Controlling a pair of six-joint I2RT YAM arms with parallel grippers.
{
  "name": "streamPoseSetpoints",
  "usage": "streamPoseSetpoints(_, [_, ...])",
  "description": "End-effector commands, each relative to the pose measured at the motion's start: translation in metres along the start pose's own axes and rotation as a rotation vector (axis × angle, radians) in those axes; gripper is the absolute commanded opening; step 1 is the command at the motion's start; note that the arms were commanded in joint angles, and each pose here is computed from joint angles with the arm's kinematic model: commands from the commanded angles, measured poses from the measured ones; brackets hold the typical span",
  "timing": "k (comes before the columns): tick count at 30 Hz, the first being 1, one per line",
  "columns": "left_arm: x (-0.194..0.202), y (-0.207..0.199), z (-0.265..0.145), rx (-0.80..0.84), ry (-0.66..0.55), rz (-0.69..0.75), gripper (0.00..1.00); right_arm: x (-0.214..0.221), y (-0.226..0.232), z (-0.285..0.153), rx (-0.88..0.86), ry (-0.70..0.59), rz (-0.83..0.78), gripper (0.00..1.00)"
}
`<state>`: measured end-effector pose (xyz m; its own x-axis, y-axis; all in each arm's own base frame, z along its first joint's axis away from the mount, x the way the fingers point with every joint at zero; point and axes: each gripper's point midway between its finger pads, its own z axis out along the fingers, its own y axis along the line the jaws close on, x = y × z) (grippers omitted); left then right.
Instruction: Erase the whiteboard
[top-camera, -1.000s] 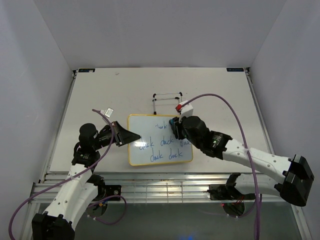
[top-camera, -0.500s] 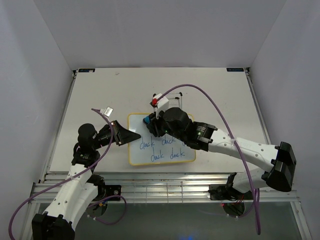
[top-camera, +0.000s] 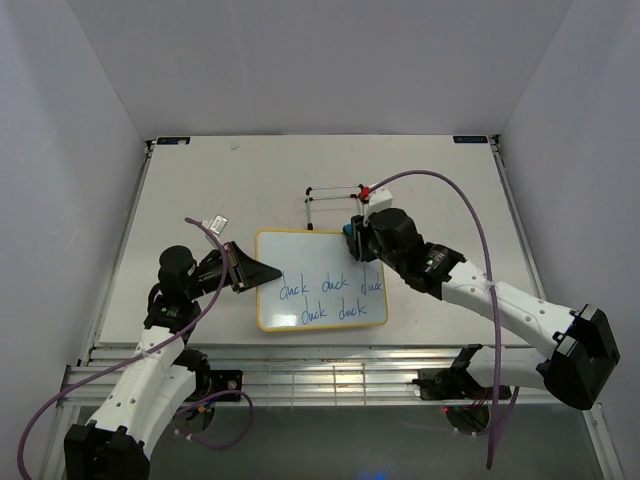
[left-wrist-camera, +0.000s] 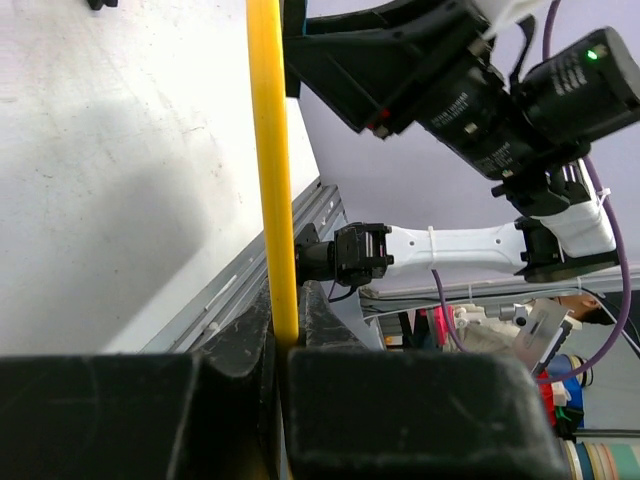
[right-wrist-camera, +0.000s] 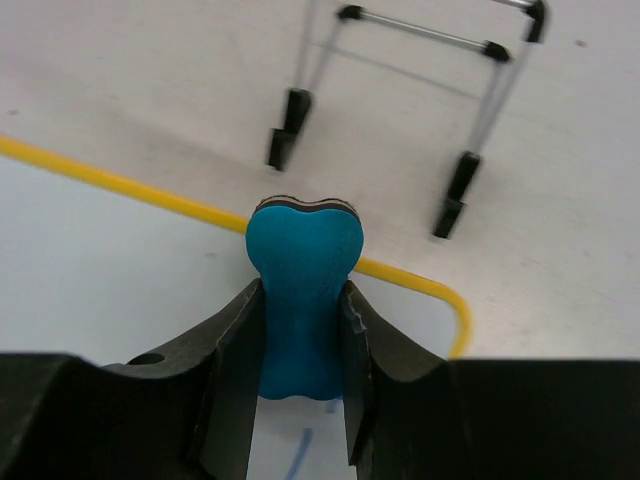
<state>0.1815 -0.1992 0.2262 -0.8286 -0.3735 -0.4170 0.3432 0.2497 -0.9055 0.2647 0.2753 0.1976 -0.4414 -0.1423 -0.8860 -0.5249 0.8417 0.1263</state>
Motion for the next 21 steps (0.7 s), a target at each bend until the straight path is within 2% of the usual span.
streamPoseSetpoints(1, [0.009, -0.082, -0.019, 0.283, 0.079, 0.277, 0.0, 0.062, -0.041, -0.003, 0.106, 0.219, -0.042, 0.08])
streamPoseSetpoints(7, [0.011, -0.073, -0.016, 0.271, 0.078, 0.256, 0.0, 0.03, 0.015, 0.011, -0.08, 0.201, -0.026, 0.08])
streamPoseSetpoints(8, [0.011, -0.072, -0.016, 0.269, 0.077, 0.255, 0.0, 0.013, 0.03, 0.011, -0.111, 0.166, -0.027, 0.08])
streamPoseSetpoints(10, [0.011, -0.071, -0.015, 0.266, 0.077, 0.25, 0.0, 0.011, 0.064, 0.014, -0.186, 0.178, -0.05, 0.08])
streamPoseSetpoints(11, [0.01, -0.07, -0.015, 0.265, 0.074, 0.249, 0.0, -0.008, 0.083, 0.013, -0.225, 0.142, -0.044, 0.08])
streamPoseSetpoints(12, [0.01, -0.07, -0.015, 0.265, 0.074, 0.249, 0.0, -0.001, 0.108, 0.017, -0.266, 0.166, -0.072, 0.08])
streamPoseSetpoints(16, [0.009, -0.072, -0.015, 0.268, 0.07, 0.255, 0.0, -0.018, 0.169, 0.028, -0.341, 0.19, -0.127, 0.08])
streamPoseSetpoints(17, [0.009, -0.072, -0.015, 0.27, 0.07, 0.258, 0.0, -0.041, 0.19, 0.024, -0.371, 0.15, -0.145, 0.08])
streamPoseSetpoints(18, [0.009, -0.073, -0.015, 0.27, 0.069, 0.259, 0.0, -0.022, 0.188, 0.039, -0.323, 0.217, -0.18, 0.08])
streamPoseSetpoints(21, [0.01, -0.075, -0.016, 0.275, 0.069, 0.264, 0.0, -0.013, 0.176, 0.054, -0.234, 0.253, -0.204, 0.08])
